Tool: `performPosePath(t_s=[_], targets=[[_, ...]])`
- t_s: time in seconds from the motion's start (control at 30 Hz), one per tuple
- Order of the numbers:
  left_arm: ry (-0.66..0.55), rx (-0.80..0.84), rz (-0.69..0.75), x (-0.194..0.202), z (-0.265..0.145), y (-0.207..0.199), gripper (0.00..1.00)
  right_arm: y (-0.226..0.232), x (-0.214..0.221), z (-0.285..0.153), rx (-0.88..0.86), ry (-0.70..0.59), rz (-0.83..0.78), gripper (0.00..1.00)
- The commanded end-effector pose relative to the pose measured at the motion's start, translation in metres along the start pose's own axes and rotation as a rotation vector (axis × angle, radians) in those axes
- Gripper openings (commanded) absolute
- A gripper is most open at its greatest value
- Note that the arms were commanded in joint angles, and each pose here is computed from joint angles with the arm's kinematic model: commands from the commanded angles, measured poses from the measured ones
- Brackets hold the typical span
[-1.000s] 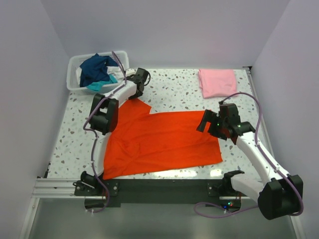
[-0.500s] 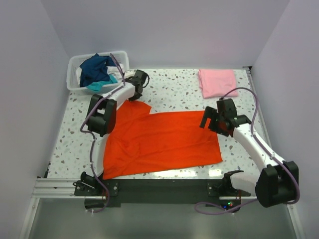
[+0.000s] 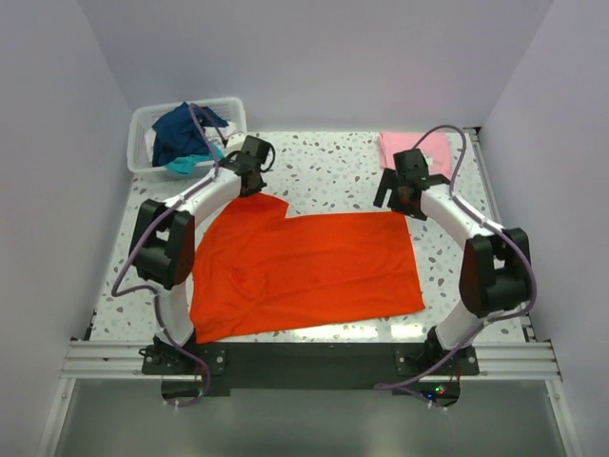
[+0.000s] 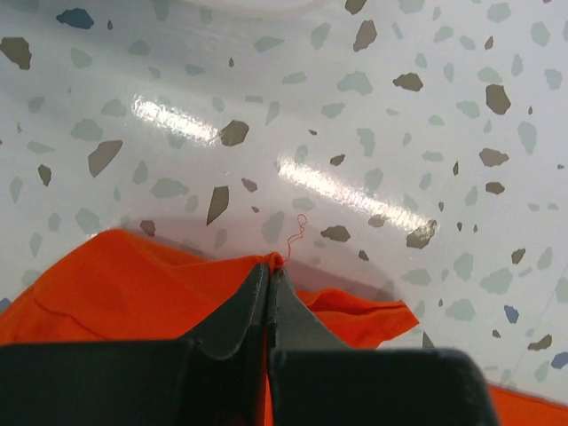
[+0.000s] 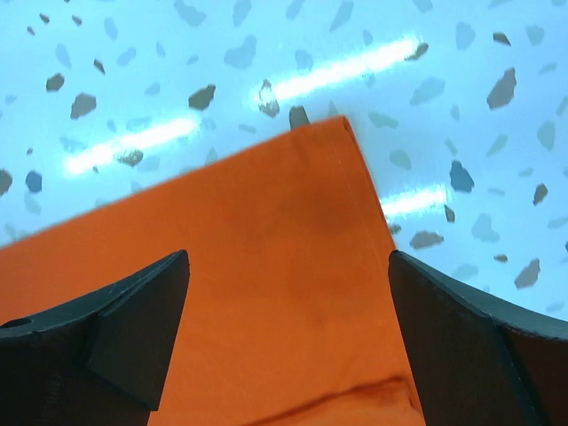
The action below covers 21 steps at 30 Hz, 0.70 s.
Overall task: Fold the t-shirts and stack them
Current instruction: Fold the tshirt
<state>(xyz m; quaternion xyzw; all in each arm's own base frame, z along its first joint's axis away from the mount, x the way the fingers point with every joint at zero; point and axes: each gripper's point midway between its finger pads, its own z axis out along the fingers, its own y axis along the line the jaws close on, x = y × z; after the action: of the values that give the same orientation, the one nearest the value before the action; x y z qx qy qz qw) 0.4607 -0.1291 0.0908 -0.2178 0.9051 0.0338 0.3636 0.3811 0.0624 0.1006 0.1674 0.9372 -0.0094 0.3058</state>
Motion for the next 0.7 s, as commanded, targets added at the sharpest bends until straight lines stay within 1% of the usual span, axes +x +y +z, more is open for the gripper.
performPosePath(t_s=[0.0, 0.13, 0.2, 0.27, 0.43, 0.6, 0.67], targets=[[-0.023, 0.045, -0.012, -0.002, -0.017, -0.002, 0.0, 0.005, -0.036, 0.021, 0.058, -0.09, -0.003, 0.96], [-0.012, 0.058, -0.008, 0.008, -0.031, 0.004, 0.0, 0.009, -0.045, 0.049, 0.1, -0.1, -0.025, 0.91], [-0.003, 0.067, -0.007, 0.015, -0.036, 0.003, 0.0, 0.005, -0.054, 0.057, 0.14, -0.12, -0.045, 0.87], [-0.001, 0.068, -0.008, 0.021, -0.041, 0.006, 0.0, 0.002, -0.048, 0.07, 0.172, -0.093, -0.073, 0.83], [-0.002, 0.058, -0.025, 0.028, -0.055, 0.015, 0.0, -0.002, -0.042, 0.088, 0.212, -0.064, -0.1, 0.81], [0.0, 0.066, -0.035, 0.033, -0.065, 0.019, 0.0, -0.009, -0.022, 0.102, 0.236, -0.01, -0.107, 0.77], [0.001, 0.064, -0.04, 0.036, -0.069, 0.024, 0.0, -0.01, -0.017, 0.102, 0.242, 0.002, -0.103, 0.71]])
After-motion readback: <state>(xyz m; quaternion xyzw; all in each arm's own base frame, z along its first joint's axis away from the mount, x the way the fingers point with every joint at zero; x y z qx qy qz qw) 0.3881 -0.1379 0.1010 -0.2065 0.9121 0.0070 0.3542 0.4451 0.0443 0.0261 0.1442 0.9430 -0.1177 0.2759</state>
